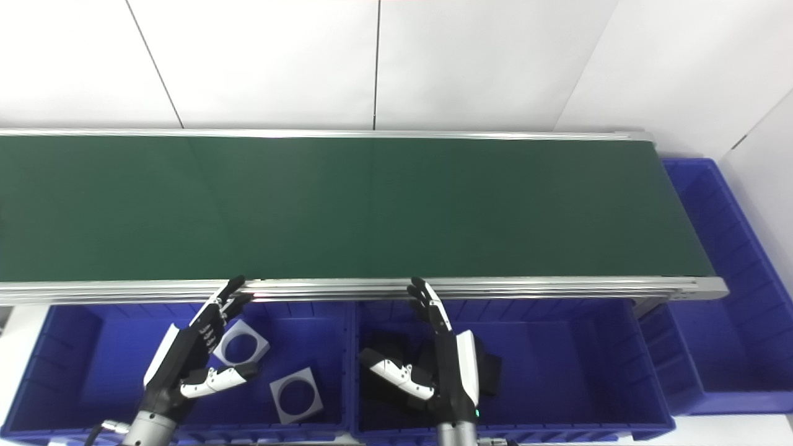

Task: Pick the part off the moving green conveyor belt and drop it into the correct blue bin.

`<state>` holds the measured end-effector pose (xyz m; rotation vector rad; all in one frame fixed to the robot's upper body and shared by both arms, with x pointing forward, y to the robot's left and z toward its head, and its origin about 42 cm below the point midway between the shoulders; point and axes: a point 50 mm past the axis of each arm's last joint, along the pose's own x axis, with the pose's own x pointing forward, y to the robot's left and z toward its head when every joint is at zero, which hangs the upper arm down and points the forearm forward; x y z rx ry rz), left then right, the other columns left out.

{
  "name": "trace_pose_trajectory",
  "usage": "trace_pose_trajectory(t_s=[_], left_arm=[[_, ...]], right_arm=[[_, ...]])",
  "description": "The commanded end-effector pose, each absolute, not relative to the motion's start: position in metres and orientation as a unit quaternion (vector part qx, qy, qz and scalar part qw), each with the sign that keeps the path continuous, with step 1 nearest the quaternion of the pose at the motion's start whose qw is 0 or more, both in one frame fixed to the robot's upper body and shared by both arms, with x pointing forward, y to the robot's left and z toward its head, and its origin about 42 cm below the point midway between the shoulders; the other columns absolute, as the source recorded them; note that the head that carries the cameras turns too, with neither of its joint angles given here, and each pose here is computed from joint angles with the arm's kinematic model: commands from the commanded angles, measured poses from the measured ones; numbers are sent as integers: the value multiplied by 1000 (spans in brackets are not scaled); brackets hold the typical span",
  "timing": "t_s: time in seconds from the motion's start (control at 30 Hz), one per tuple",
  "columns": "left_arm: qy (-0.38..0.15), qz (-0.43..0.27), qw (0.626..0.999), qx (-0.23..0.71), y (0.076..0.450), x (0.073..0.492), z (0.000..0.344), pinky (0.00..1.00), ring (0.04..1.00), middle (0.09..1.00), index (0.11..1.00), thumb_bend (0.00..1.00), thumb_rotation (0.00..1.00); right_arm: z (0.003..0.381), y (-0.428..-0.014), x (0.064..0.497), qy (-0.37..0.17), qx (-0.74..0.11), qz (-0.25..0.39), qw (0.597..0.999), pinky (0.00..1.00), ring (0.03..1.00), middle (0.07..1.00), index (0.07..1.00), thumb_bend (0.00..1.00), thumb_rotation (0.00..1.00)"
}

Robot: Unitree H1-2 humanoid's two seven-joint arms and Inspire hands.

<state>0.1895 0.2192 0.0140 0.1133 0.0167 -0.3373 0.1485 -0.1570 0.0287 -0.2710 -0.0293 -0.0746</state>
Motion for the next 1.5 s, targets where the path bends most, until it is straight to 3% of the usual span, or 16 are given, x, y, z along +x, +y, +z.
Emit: trace_pose_trajectory(t_s=[0.0, 0.23, 0.8, 1.17, 1.47], left_arm=[[-24, -171, 984, 53, 219, 197, 22, 959, 979, 985, 929, 814, 410], [-27, -170, 984, 52, 219, 196, 24, 956, 977, 981, 927, 800, 391], [-21, -171, 983, 71, 195, 188, 18, 720, 832, 873, 820, 895, 326], [-30, -160, 982, 99, 181, 190, 15, 655, 773, 821, 775, 913, 340], [-56, -155, 982, 88, 182, 193, 29, 679, 784, 820, 774, 907, 321]], right_arm=[[37, -152, 152, -41, -125, -45, 990, 802, 818, 857, 899, 881, 551], [35, -154, 150, -44, -130, -47, 989, 781, 807, 847, 897, 881, 559], [24, -184, 136, -43, -149, -39, 987, 801, 828, 877, 940, 842, 618], [20, -195, 134, -31, -130, -40, 990, 990, 927, 952, 1000, 732, 615], [19, -197, 136, -29, -119, -39, 992, 1000, 957, 965, 1000, 631, 586]])
